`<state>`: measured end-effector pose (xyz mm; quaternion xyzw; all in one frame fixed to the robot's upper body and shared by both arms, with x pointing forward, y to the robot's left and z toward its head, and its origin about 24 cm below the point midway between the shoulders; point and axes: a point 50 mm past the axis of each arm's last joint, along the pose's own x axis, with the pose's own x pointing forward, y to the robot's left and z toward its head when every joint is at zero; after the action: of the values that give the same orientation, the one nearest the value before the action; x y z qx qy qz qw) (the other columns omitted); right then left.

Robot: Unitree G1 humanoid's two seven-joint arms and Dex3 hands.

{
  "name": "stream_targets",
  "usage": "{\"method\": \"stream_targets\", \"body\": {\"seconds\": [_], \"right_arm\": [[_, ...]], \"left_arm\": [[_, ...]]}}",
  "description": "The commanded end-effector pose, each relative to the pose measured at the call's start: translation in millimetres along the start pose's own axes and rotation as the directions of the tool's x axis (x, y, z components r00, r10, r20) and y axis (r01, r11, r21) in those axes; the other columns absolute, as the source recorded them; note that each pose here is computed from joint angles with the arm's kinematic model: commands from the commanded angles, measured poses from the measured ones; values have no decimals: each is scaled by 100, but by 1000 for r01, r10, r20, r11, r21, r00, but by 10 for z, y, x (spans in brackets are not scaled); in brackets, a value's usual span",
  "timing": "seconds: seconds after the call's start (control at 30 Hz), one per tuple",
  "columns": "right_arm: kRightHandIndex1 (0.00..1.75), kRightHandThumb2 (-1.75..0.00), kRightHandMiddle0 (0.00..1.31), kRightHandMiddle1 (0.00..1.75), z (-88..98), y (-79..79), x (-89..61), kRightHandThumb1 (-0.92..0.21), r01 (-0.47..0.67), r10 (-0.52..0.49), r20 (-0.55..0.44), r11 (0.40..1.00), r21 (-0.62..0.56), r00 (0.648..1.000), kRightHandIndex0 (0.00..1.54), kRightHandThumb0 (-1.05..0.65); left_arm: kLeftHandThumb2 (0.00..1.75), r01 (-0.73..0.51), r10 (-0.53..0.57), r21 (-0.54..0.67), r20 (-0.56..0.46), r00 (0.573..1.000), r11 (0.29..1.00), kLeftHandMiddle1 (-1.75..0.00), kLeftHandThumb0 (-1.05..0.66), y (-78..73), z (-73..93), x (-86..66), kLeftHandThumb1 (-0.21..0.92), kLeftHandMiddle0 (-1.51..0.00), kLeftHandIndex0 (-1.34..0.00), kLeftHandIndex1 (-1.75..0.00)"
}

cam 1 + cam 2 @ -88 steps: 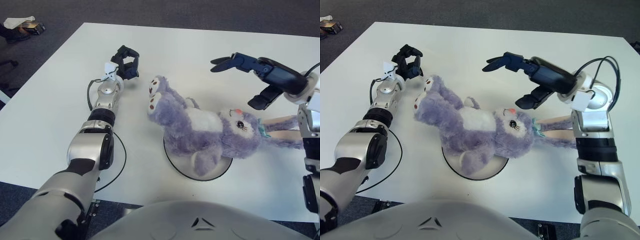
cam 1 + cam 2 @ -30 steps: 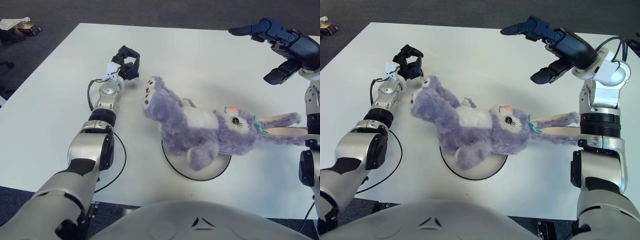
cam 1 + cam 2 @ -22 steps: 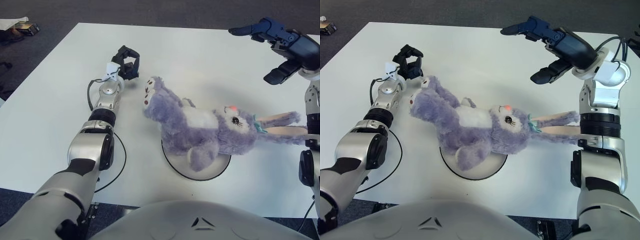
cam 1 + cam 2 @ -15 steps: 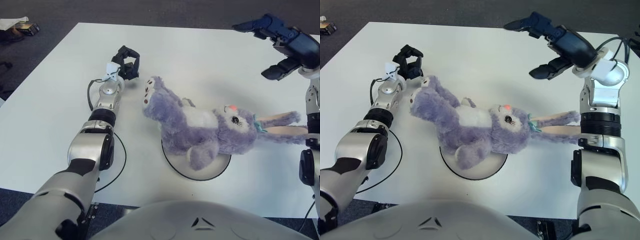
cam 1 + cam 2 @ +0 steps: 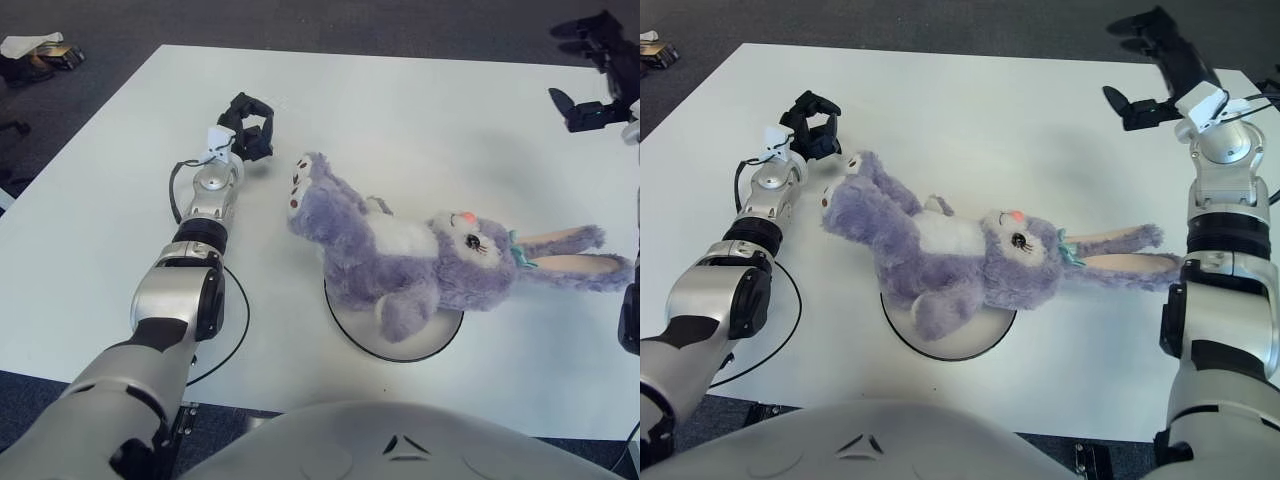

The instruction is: Put the doll into the plate.

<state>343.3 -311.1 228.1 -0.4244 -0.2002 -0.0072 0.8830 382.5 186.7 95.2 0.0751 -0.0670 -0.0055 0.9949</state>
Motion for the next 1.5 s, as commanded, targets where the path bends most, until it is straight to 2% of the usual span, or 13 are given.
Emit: {"method": "stream_targets", "body": {"seconds": [0.0, 0.5, 1.17, 1.47], "right_arm": [[84, -111, 0, 102, 45, -57, 47, -46, 23, -23, 20, 999, -40, 1000, 2, -25], [84, -108, 0, 102, 44, -49, 59, -48, 28, -27, 26, 999, -46, 999, 2, -28], [84, -107, 0, 102, 43, -48, 60, -48, 28, -27, 26, 999, -47, 999, 2, -28], [84, -107, 0, 102, 48, -43, 63, -48, 28, -26, 28, 999, -47, 999, 2, -28]], "left_arm": [[96, -19, 18, -18, -24, 1000, 1000, -175, -40, 59, -62, -34, 60, -94, -39, -175], [97, -28, 27, -30, -14, 1000, 999, -175, -40, 99, -66, -49, 59, -96, -40, -175], [91, -35, 35, -50, -15, 999, 998, -175, -39, 128, -73, -58, 64, -91, -37, -175], [91, -49, 48, -68, -14, 999, 996, -175, -39, 187, -78, -70, 64, -92, -37, -175]]}}
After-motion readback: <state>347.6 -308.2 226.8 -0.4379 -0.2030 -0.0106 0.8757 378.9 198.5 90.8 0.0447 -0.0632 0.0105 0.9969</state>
